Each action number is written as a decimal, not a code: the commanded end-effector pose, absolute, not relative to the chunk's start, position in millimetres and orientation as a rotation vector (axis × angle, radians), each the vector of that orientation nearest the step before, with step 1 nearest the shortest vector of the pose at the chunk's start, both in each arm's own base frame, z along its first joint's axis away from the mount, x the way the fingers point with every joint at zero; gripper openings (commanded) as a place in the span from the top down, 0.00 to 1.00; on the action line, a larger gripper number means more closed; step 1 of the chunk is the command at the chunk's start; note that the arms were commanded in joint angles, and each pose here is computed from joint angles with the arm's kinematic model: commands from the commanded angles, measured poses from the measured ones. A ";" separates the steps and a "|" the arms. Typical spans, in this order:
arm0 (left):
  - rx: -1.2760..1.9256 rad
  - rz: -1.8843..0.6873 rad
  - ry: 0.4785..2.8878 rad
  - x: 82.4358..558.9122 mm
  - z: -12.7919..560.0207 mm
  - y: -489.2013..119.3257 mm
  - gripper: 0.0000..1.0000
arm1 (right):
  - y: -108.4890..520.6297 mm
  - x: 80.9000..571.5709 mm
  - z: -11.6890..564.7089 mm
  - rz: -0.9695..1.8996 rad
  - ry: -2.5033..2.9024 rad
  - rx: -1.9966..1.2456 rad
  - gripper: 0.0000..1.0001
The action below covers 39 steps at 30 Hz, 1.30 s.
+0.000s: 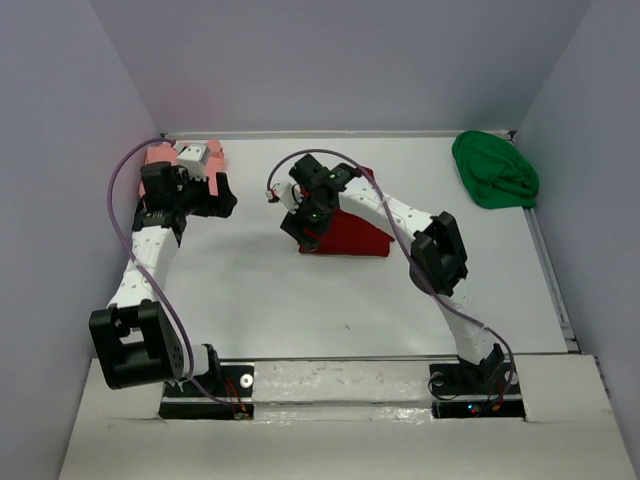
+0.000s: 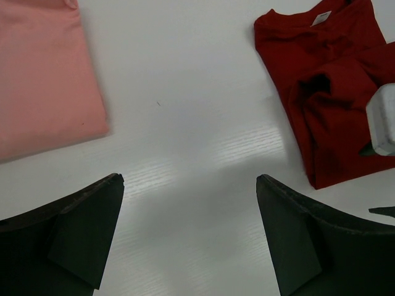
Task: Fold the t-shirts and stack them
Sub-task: Put the neatly folded tshirt into the corner of the board with the left arm
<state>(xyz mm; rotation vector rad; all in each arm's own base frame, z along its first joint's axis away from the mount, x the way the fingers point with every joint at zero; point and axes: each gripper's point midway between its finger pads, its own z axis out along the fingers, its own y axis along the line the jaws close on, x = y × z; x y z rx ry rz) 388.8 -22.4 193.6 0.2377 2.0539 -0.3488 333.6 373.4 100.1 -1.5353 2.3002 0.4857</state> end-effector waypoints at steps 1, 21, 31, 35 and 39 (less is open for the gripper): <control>0.287 -0.351 2.001 397.3 210.8 -24.2 0.03 | 396.8 322.6 101.4 0.493 2.257 -1.599 0.27; 0.317 -0.392 1.976 390.4 208.8 -32.4 0.02 | 408.5 345.9 72.0 0.311 2.222 -1.618 0.24; 0.324 -0.455 1.981 394.0 205.0 -39.9 0.03 | 404.8 353.3 65.8 0.250 2.209 -1.623 0.22; 0.328 -0.458 1.987 394.2 202.2 -40.2 0.03 | 407.3 349.2 51.3 0.280 2.230 -1.642 0.22; 0.337 -0.450 1.983 396.3 203.4 -39.3 0.03 | 410.3 350.2 38.7 0.287 2.238 -1.655 0.22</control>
